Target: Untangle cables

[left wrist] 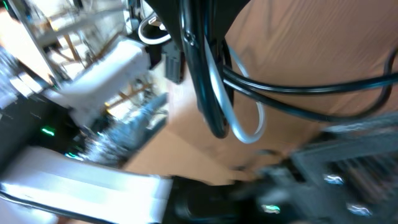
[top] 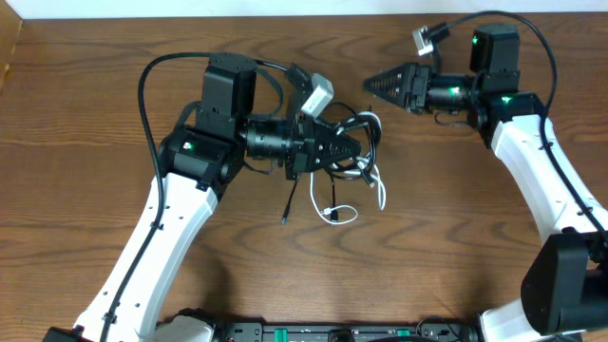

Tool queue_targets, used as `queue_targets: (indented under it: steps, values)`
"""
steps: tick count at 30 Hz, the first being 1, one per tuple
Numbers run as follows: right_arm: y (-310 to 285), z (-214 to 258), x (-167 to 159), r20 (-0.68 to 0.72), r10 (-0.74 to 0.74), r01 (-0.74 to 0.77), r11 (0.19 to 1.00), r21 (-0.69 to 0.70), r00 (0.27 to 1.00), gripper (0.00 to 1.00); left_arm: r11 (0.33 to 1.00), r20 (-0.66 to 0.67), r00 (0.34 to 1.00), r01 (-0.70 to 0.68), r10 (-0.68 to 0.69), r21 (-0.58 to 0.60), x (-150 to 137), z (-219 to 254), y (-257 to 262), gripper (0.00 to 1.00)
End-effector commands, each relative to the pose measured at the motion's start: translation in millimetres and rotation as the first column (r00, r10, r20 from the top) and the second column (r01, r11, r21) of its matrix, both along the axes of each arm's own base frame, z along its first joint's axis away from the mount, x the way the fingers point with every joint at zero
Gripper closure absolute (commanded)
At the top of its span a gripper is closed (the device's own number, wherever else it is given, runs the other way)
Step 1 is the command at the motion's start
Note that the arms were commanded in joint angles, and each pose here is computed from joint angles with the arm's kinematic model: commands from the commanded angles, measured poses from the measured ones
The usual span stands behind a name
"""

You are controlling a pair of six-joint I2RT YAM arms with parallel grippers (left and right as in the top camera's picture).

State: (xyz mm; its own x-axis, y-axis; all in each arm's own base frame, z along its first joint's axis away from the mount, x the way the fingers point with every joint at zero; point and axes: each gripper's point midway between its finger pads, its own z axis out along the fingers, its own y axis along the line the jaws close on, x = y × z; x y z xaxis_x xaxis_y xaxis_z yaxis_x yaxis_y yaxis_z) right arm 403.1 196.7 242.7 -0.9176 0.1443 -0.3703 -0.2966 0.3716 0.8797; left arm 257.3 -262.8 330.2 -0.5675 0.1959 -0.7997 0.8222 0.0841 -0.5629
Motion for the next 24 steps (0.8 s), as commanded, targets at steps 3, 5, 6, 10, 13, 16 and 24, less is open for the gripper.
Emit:
queue_targets:
  steps: [3,5,6,10,13,16,24]
  values:
    - [-3.8,-26.0,-1.4,-0.016,-0.047,0.045,0.990,-0.135,0.999,0.26,0.897,-0.153,0.896,-0.379,0.417,0.228,54.3,-31.1,20.8,0.92]
    - [10.9,-19.2,-18.1,0.012,0.018,-0.016,0.989,-0.144,1.000,0.27,0.787,-0.215,0.771,-0.520,0.600,0.331,72.7,-48.3,38.2,0.93]
    - [15.7,-18.2,-24.0,0.023,0.038,-0.034,0.987,-0.156,0.999,0.27,0.766,-0.228,0.743,-0.542,0.629,0.347,75.5,-50.8,41.5,0.92]
    - [21.0,-26.6,-38.4,0.006,0.016,-0.014,0.964,-0.267,1.000,0.27,0.663,-0.295,0.596,-0.624,0.746,0.414,85.4,-61.1,55.7,0.93]
    - [17.7,-32.4,-43.7,-0.004,-0.017,0.015,0.942,-0.336,1.000,0.27,0.618,-0.403,0.472,-0.652,0.784,0.440,87.6,-62.7,58.6,0.93]
    - [7.8,-37.2,-45.0,-0.003,-0.065,0.058,0.913,-0.404,0.998,0.27,0.583,-0.546,0.300,-0.662,0.782,0.471,87.1,-63.1,58.7,0.93]
    - [8.2,3.6,-47.1,0.108,-0.010,0.042,0.955,-0.294,0.994,0.22,0.504,-0.774,-0.223,-0.647,0.593,0.573,86.8,-63.5,58.7,0.92]
